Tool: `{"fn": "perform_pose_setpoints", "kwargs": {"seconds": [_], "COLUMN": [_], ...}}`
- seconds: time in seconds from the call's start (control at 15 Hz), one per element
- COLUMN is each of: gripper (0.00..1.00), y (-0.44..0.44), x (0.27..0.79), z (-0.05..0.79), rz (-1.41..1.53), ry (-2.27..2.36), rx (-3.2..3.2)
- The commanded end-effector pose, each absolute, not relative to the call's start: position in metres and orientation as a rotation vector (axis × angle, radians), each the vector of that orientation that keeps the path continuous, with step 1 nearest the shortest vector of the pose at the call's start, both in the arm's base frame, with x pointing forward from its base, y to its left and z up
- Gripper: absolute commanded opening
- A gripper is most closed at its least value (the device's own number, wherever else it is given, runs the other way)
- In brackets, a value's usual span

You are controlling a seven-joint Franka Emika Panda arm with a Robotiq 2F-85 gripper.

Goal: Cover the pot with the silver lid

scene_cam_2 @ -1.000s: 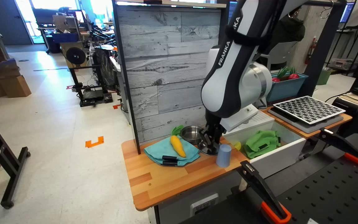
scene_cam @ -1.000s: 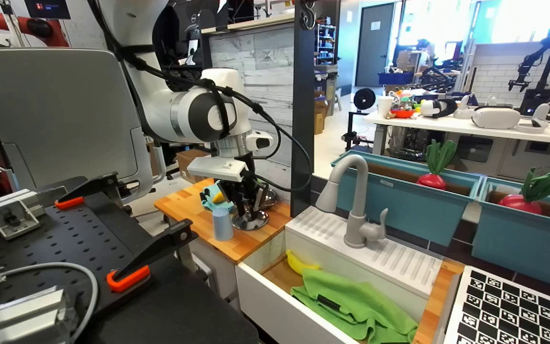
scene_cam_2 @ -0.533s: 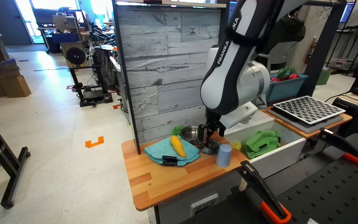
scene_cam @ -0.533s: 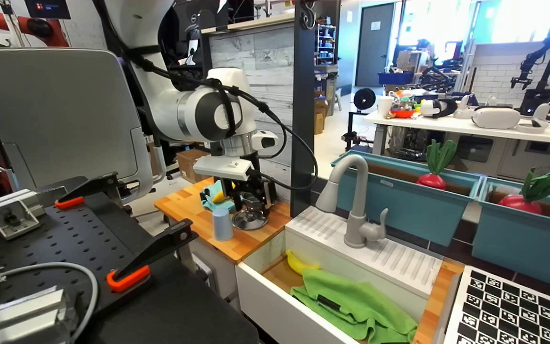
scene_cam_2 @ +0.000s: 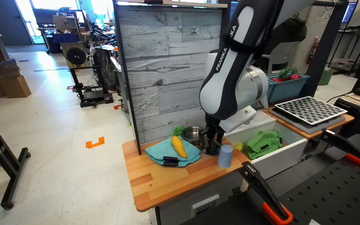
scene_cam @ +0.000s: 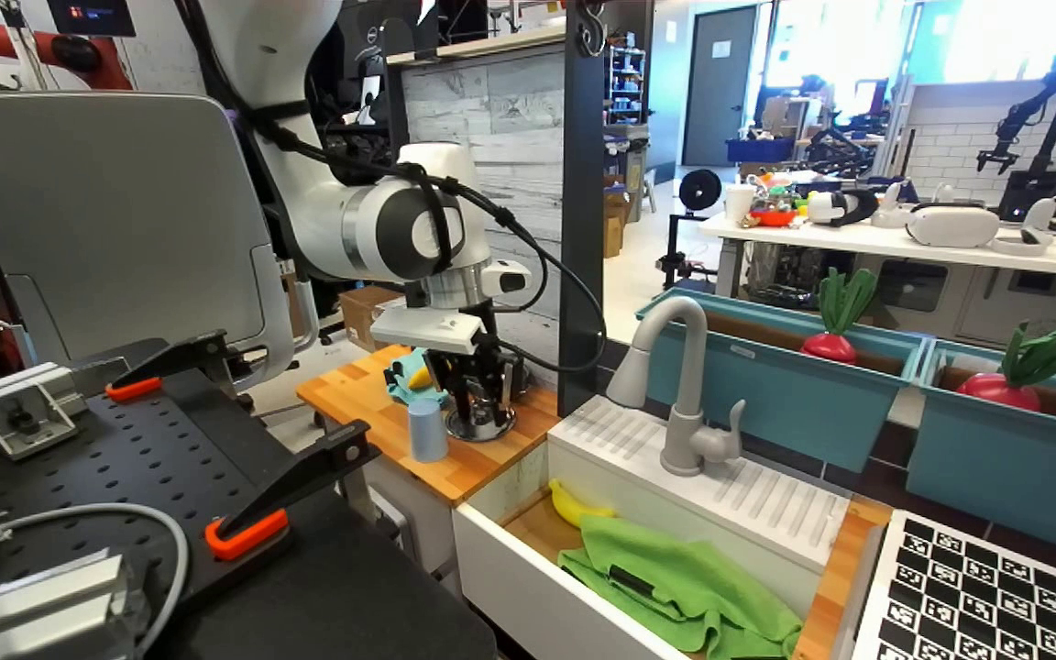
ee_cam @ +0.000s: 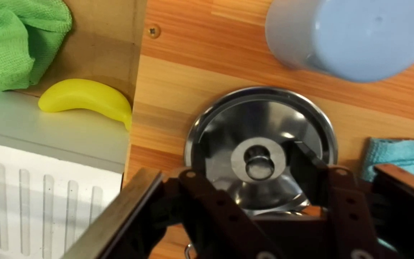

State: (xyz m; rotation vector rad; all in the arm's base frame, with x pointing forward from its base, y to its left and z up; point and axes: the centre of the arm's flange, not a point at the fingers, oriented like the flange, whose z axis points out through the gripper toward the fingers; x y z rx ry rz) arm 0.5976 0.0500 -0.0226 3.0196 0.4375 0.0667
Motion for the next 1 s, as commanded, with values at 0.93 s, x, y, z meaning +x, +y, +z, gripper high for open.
{"fn": "perform_pose_setpoints", "kwargs": {"seconds": [0.93], "gripper": [0.05], "y": [0.037], "x": [0.582], "z": [-0.023], "rz": [0.096], "ry": [0.513], "rx": [2.985]}}
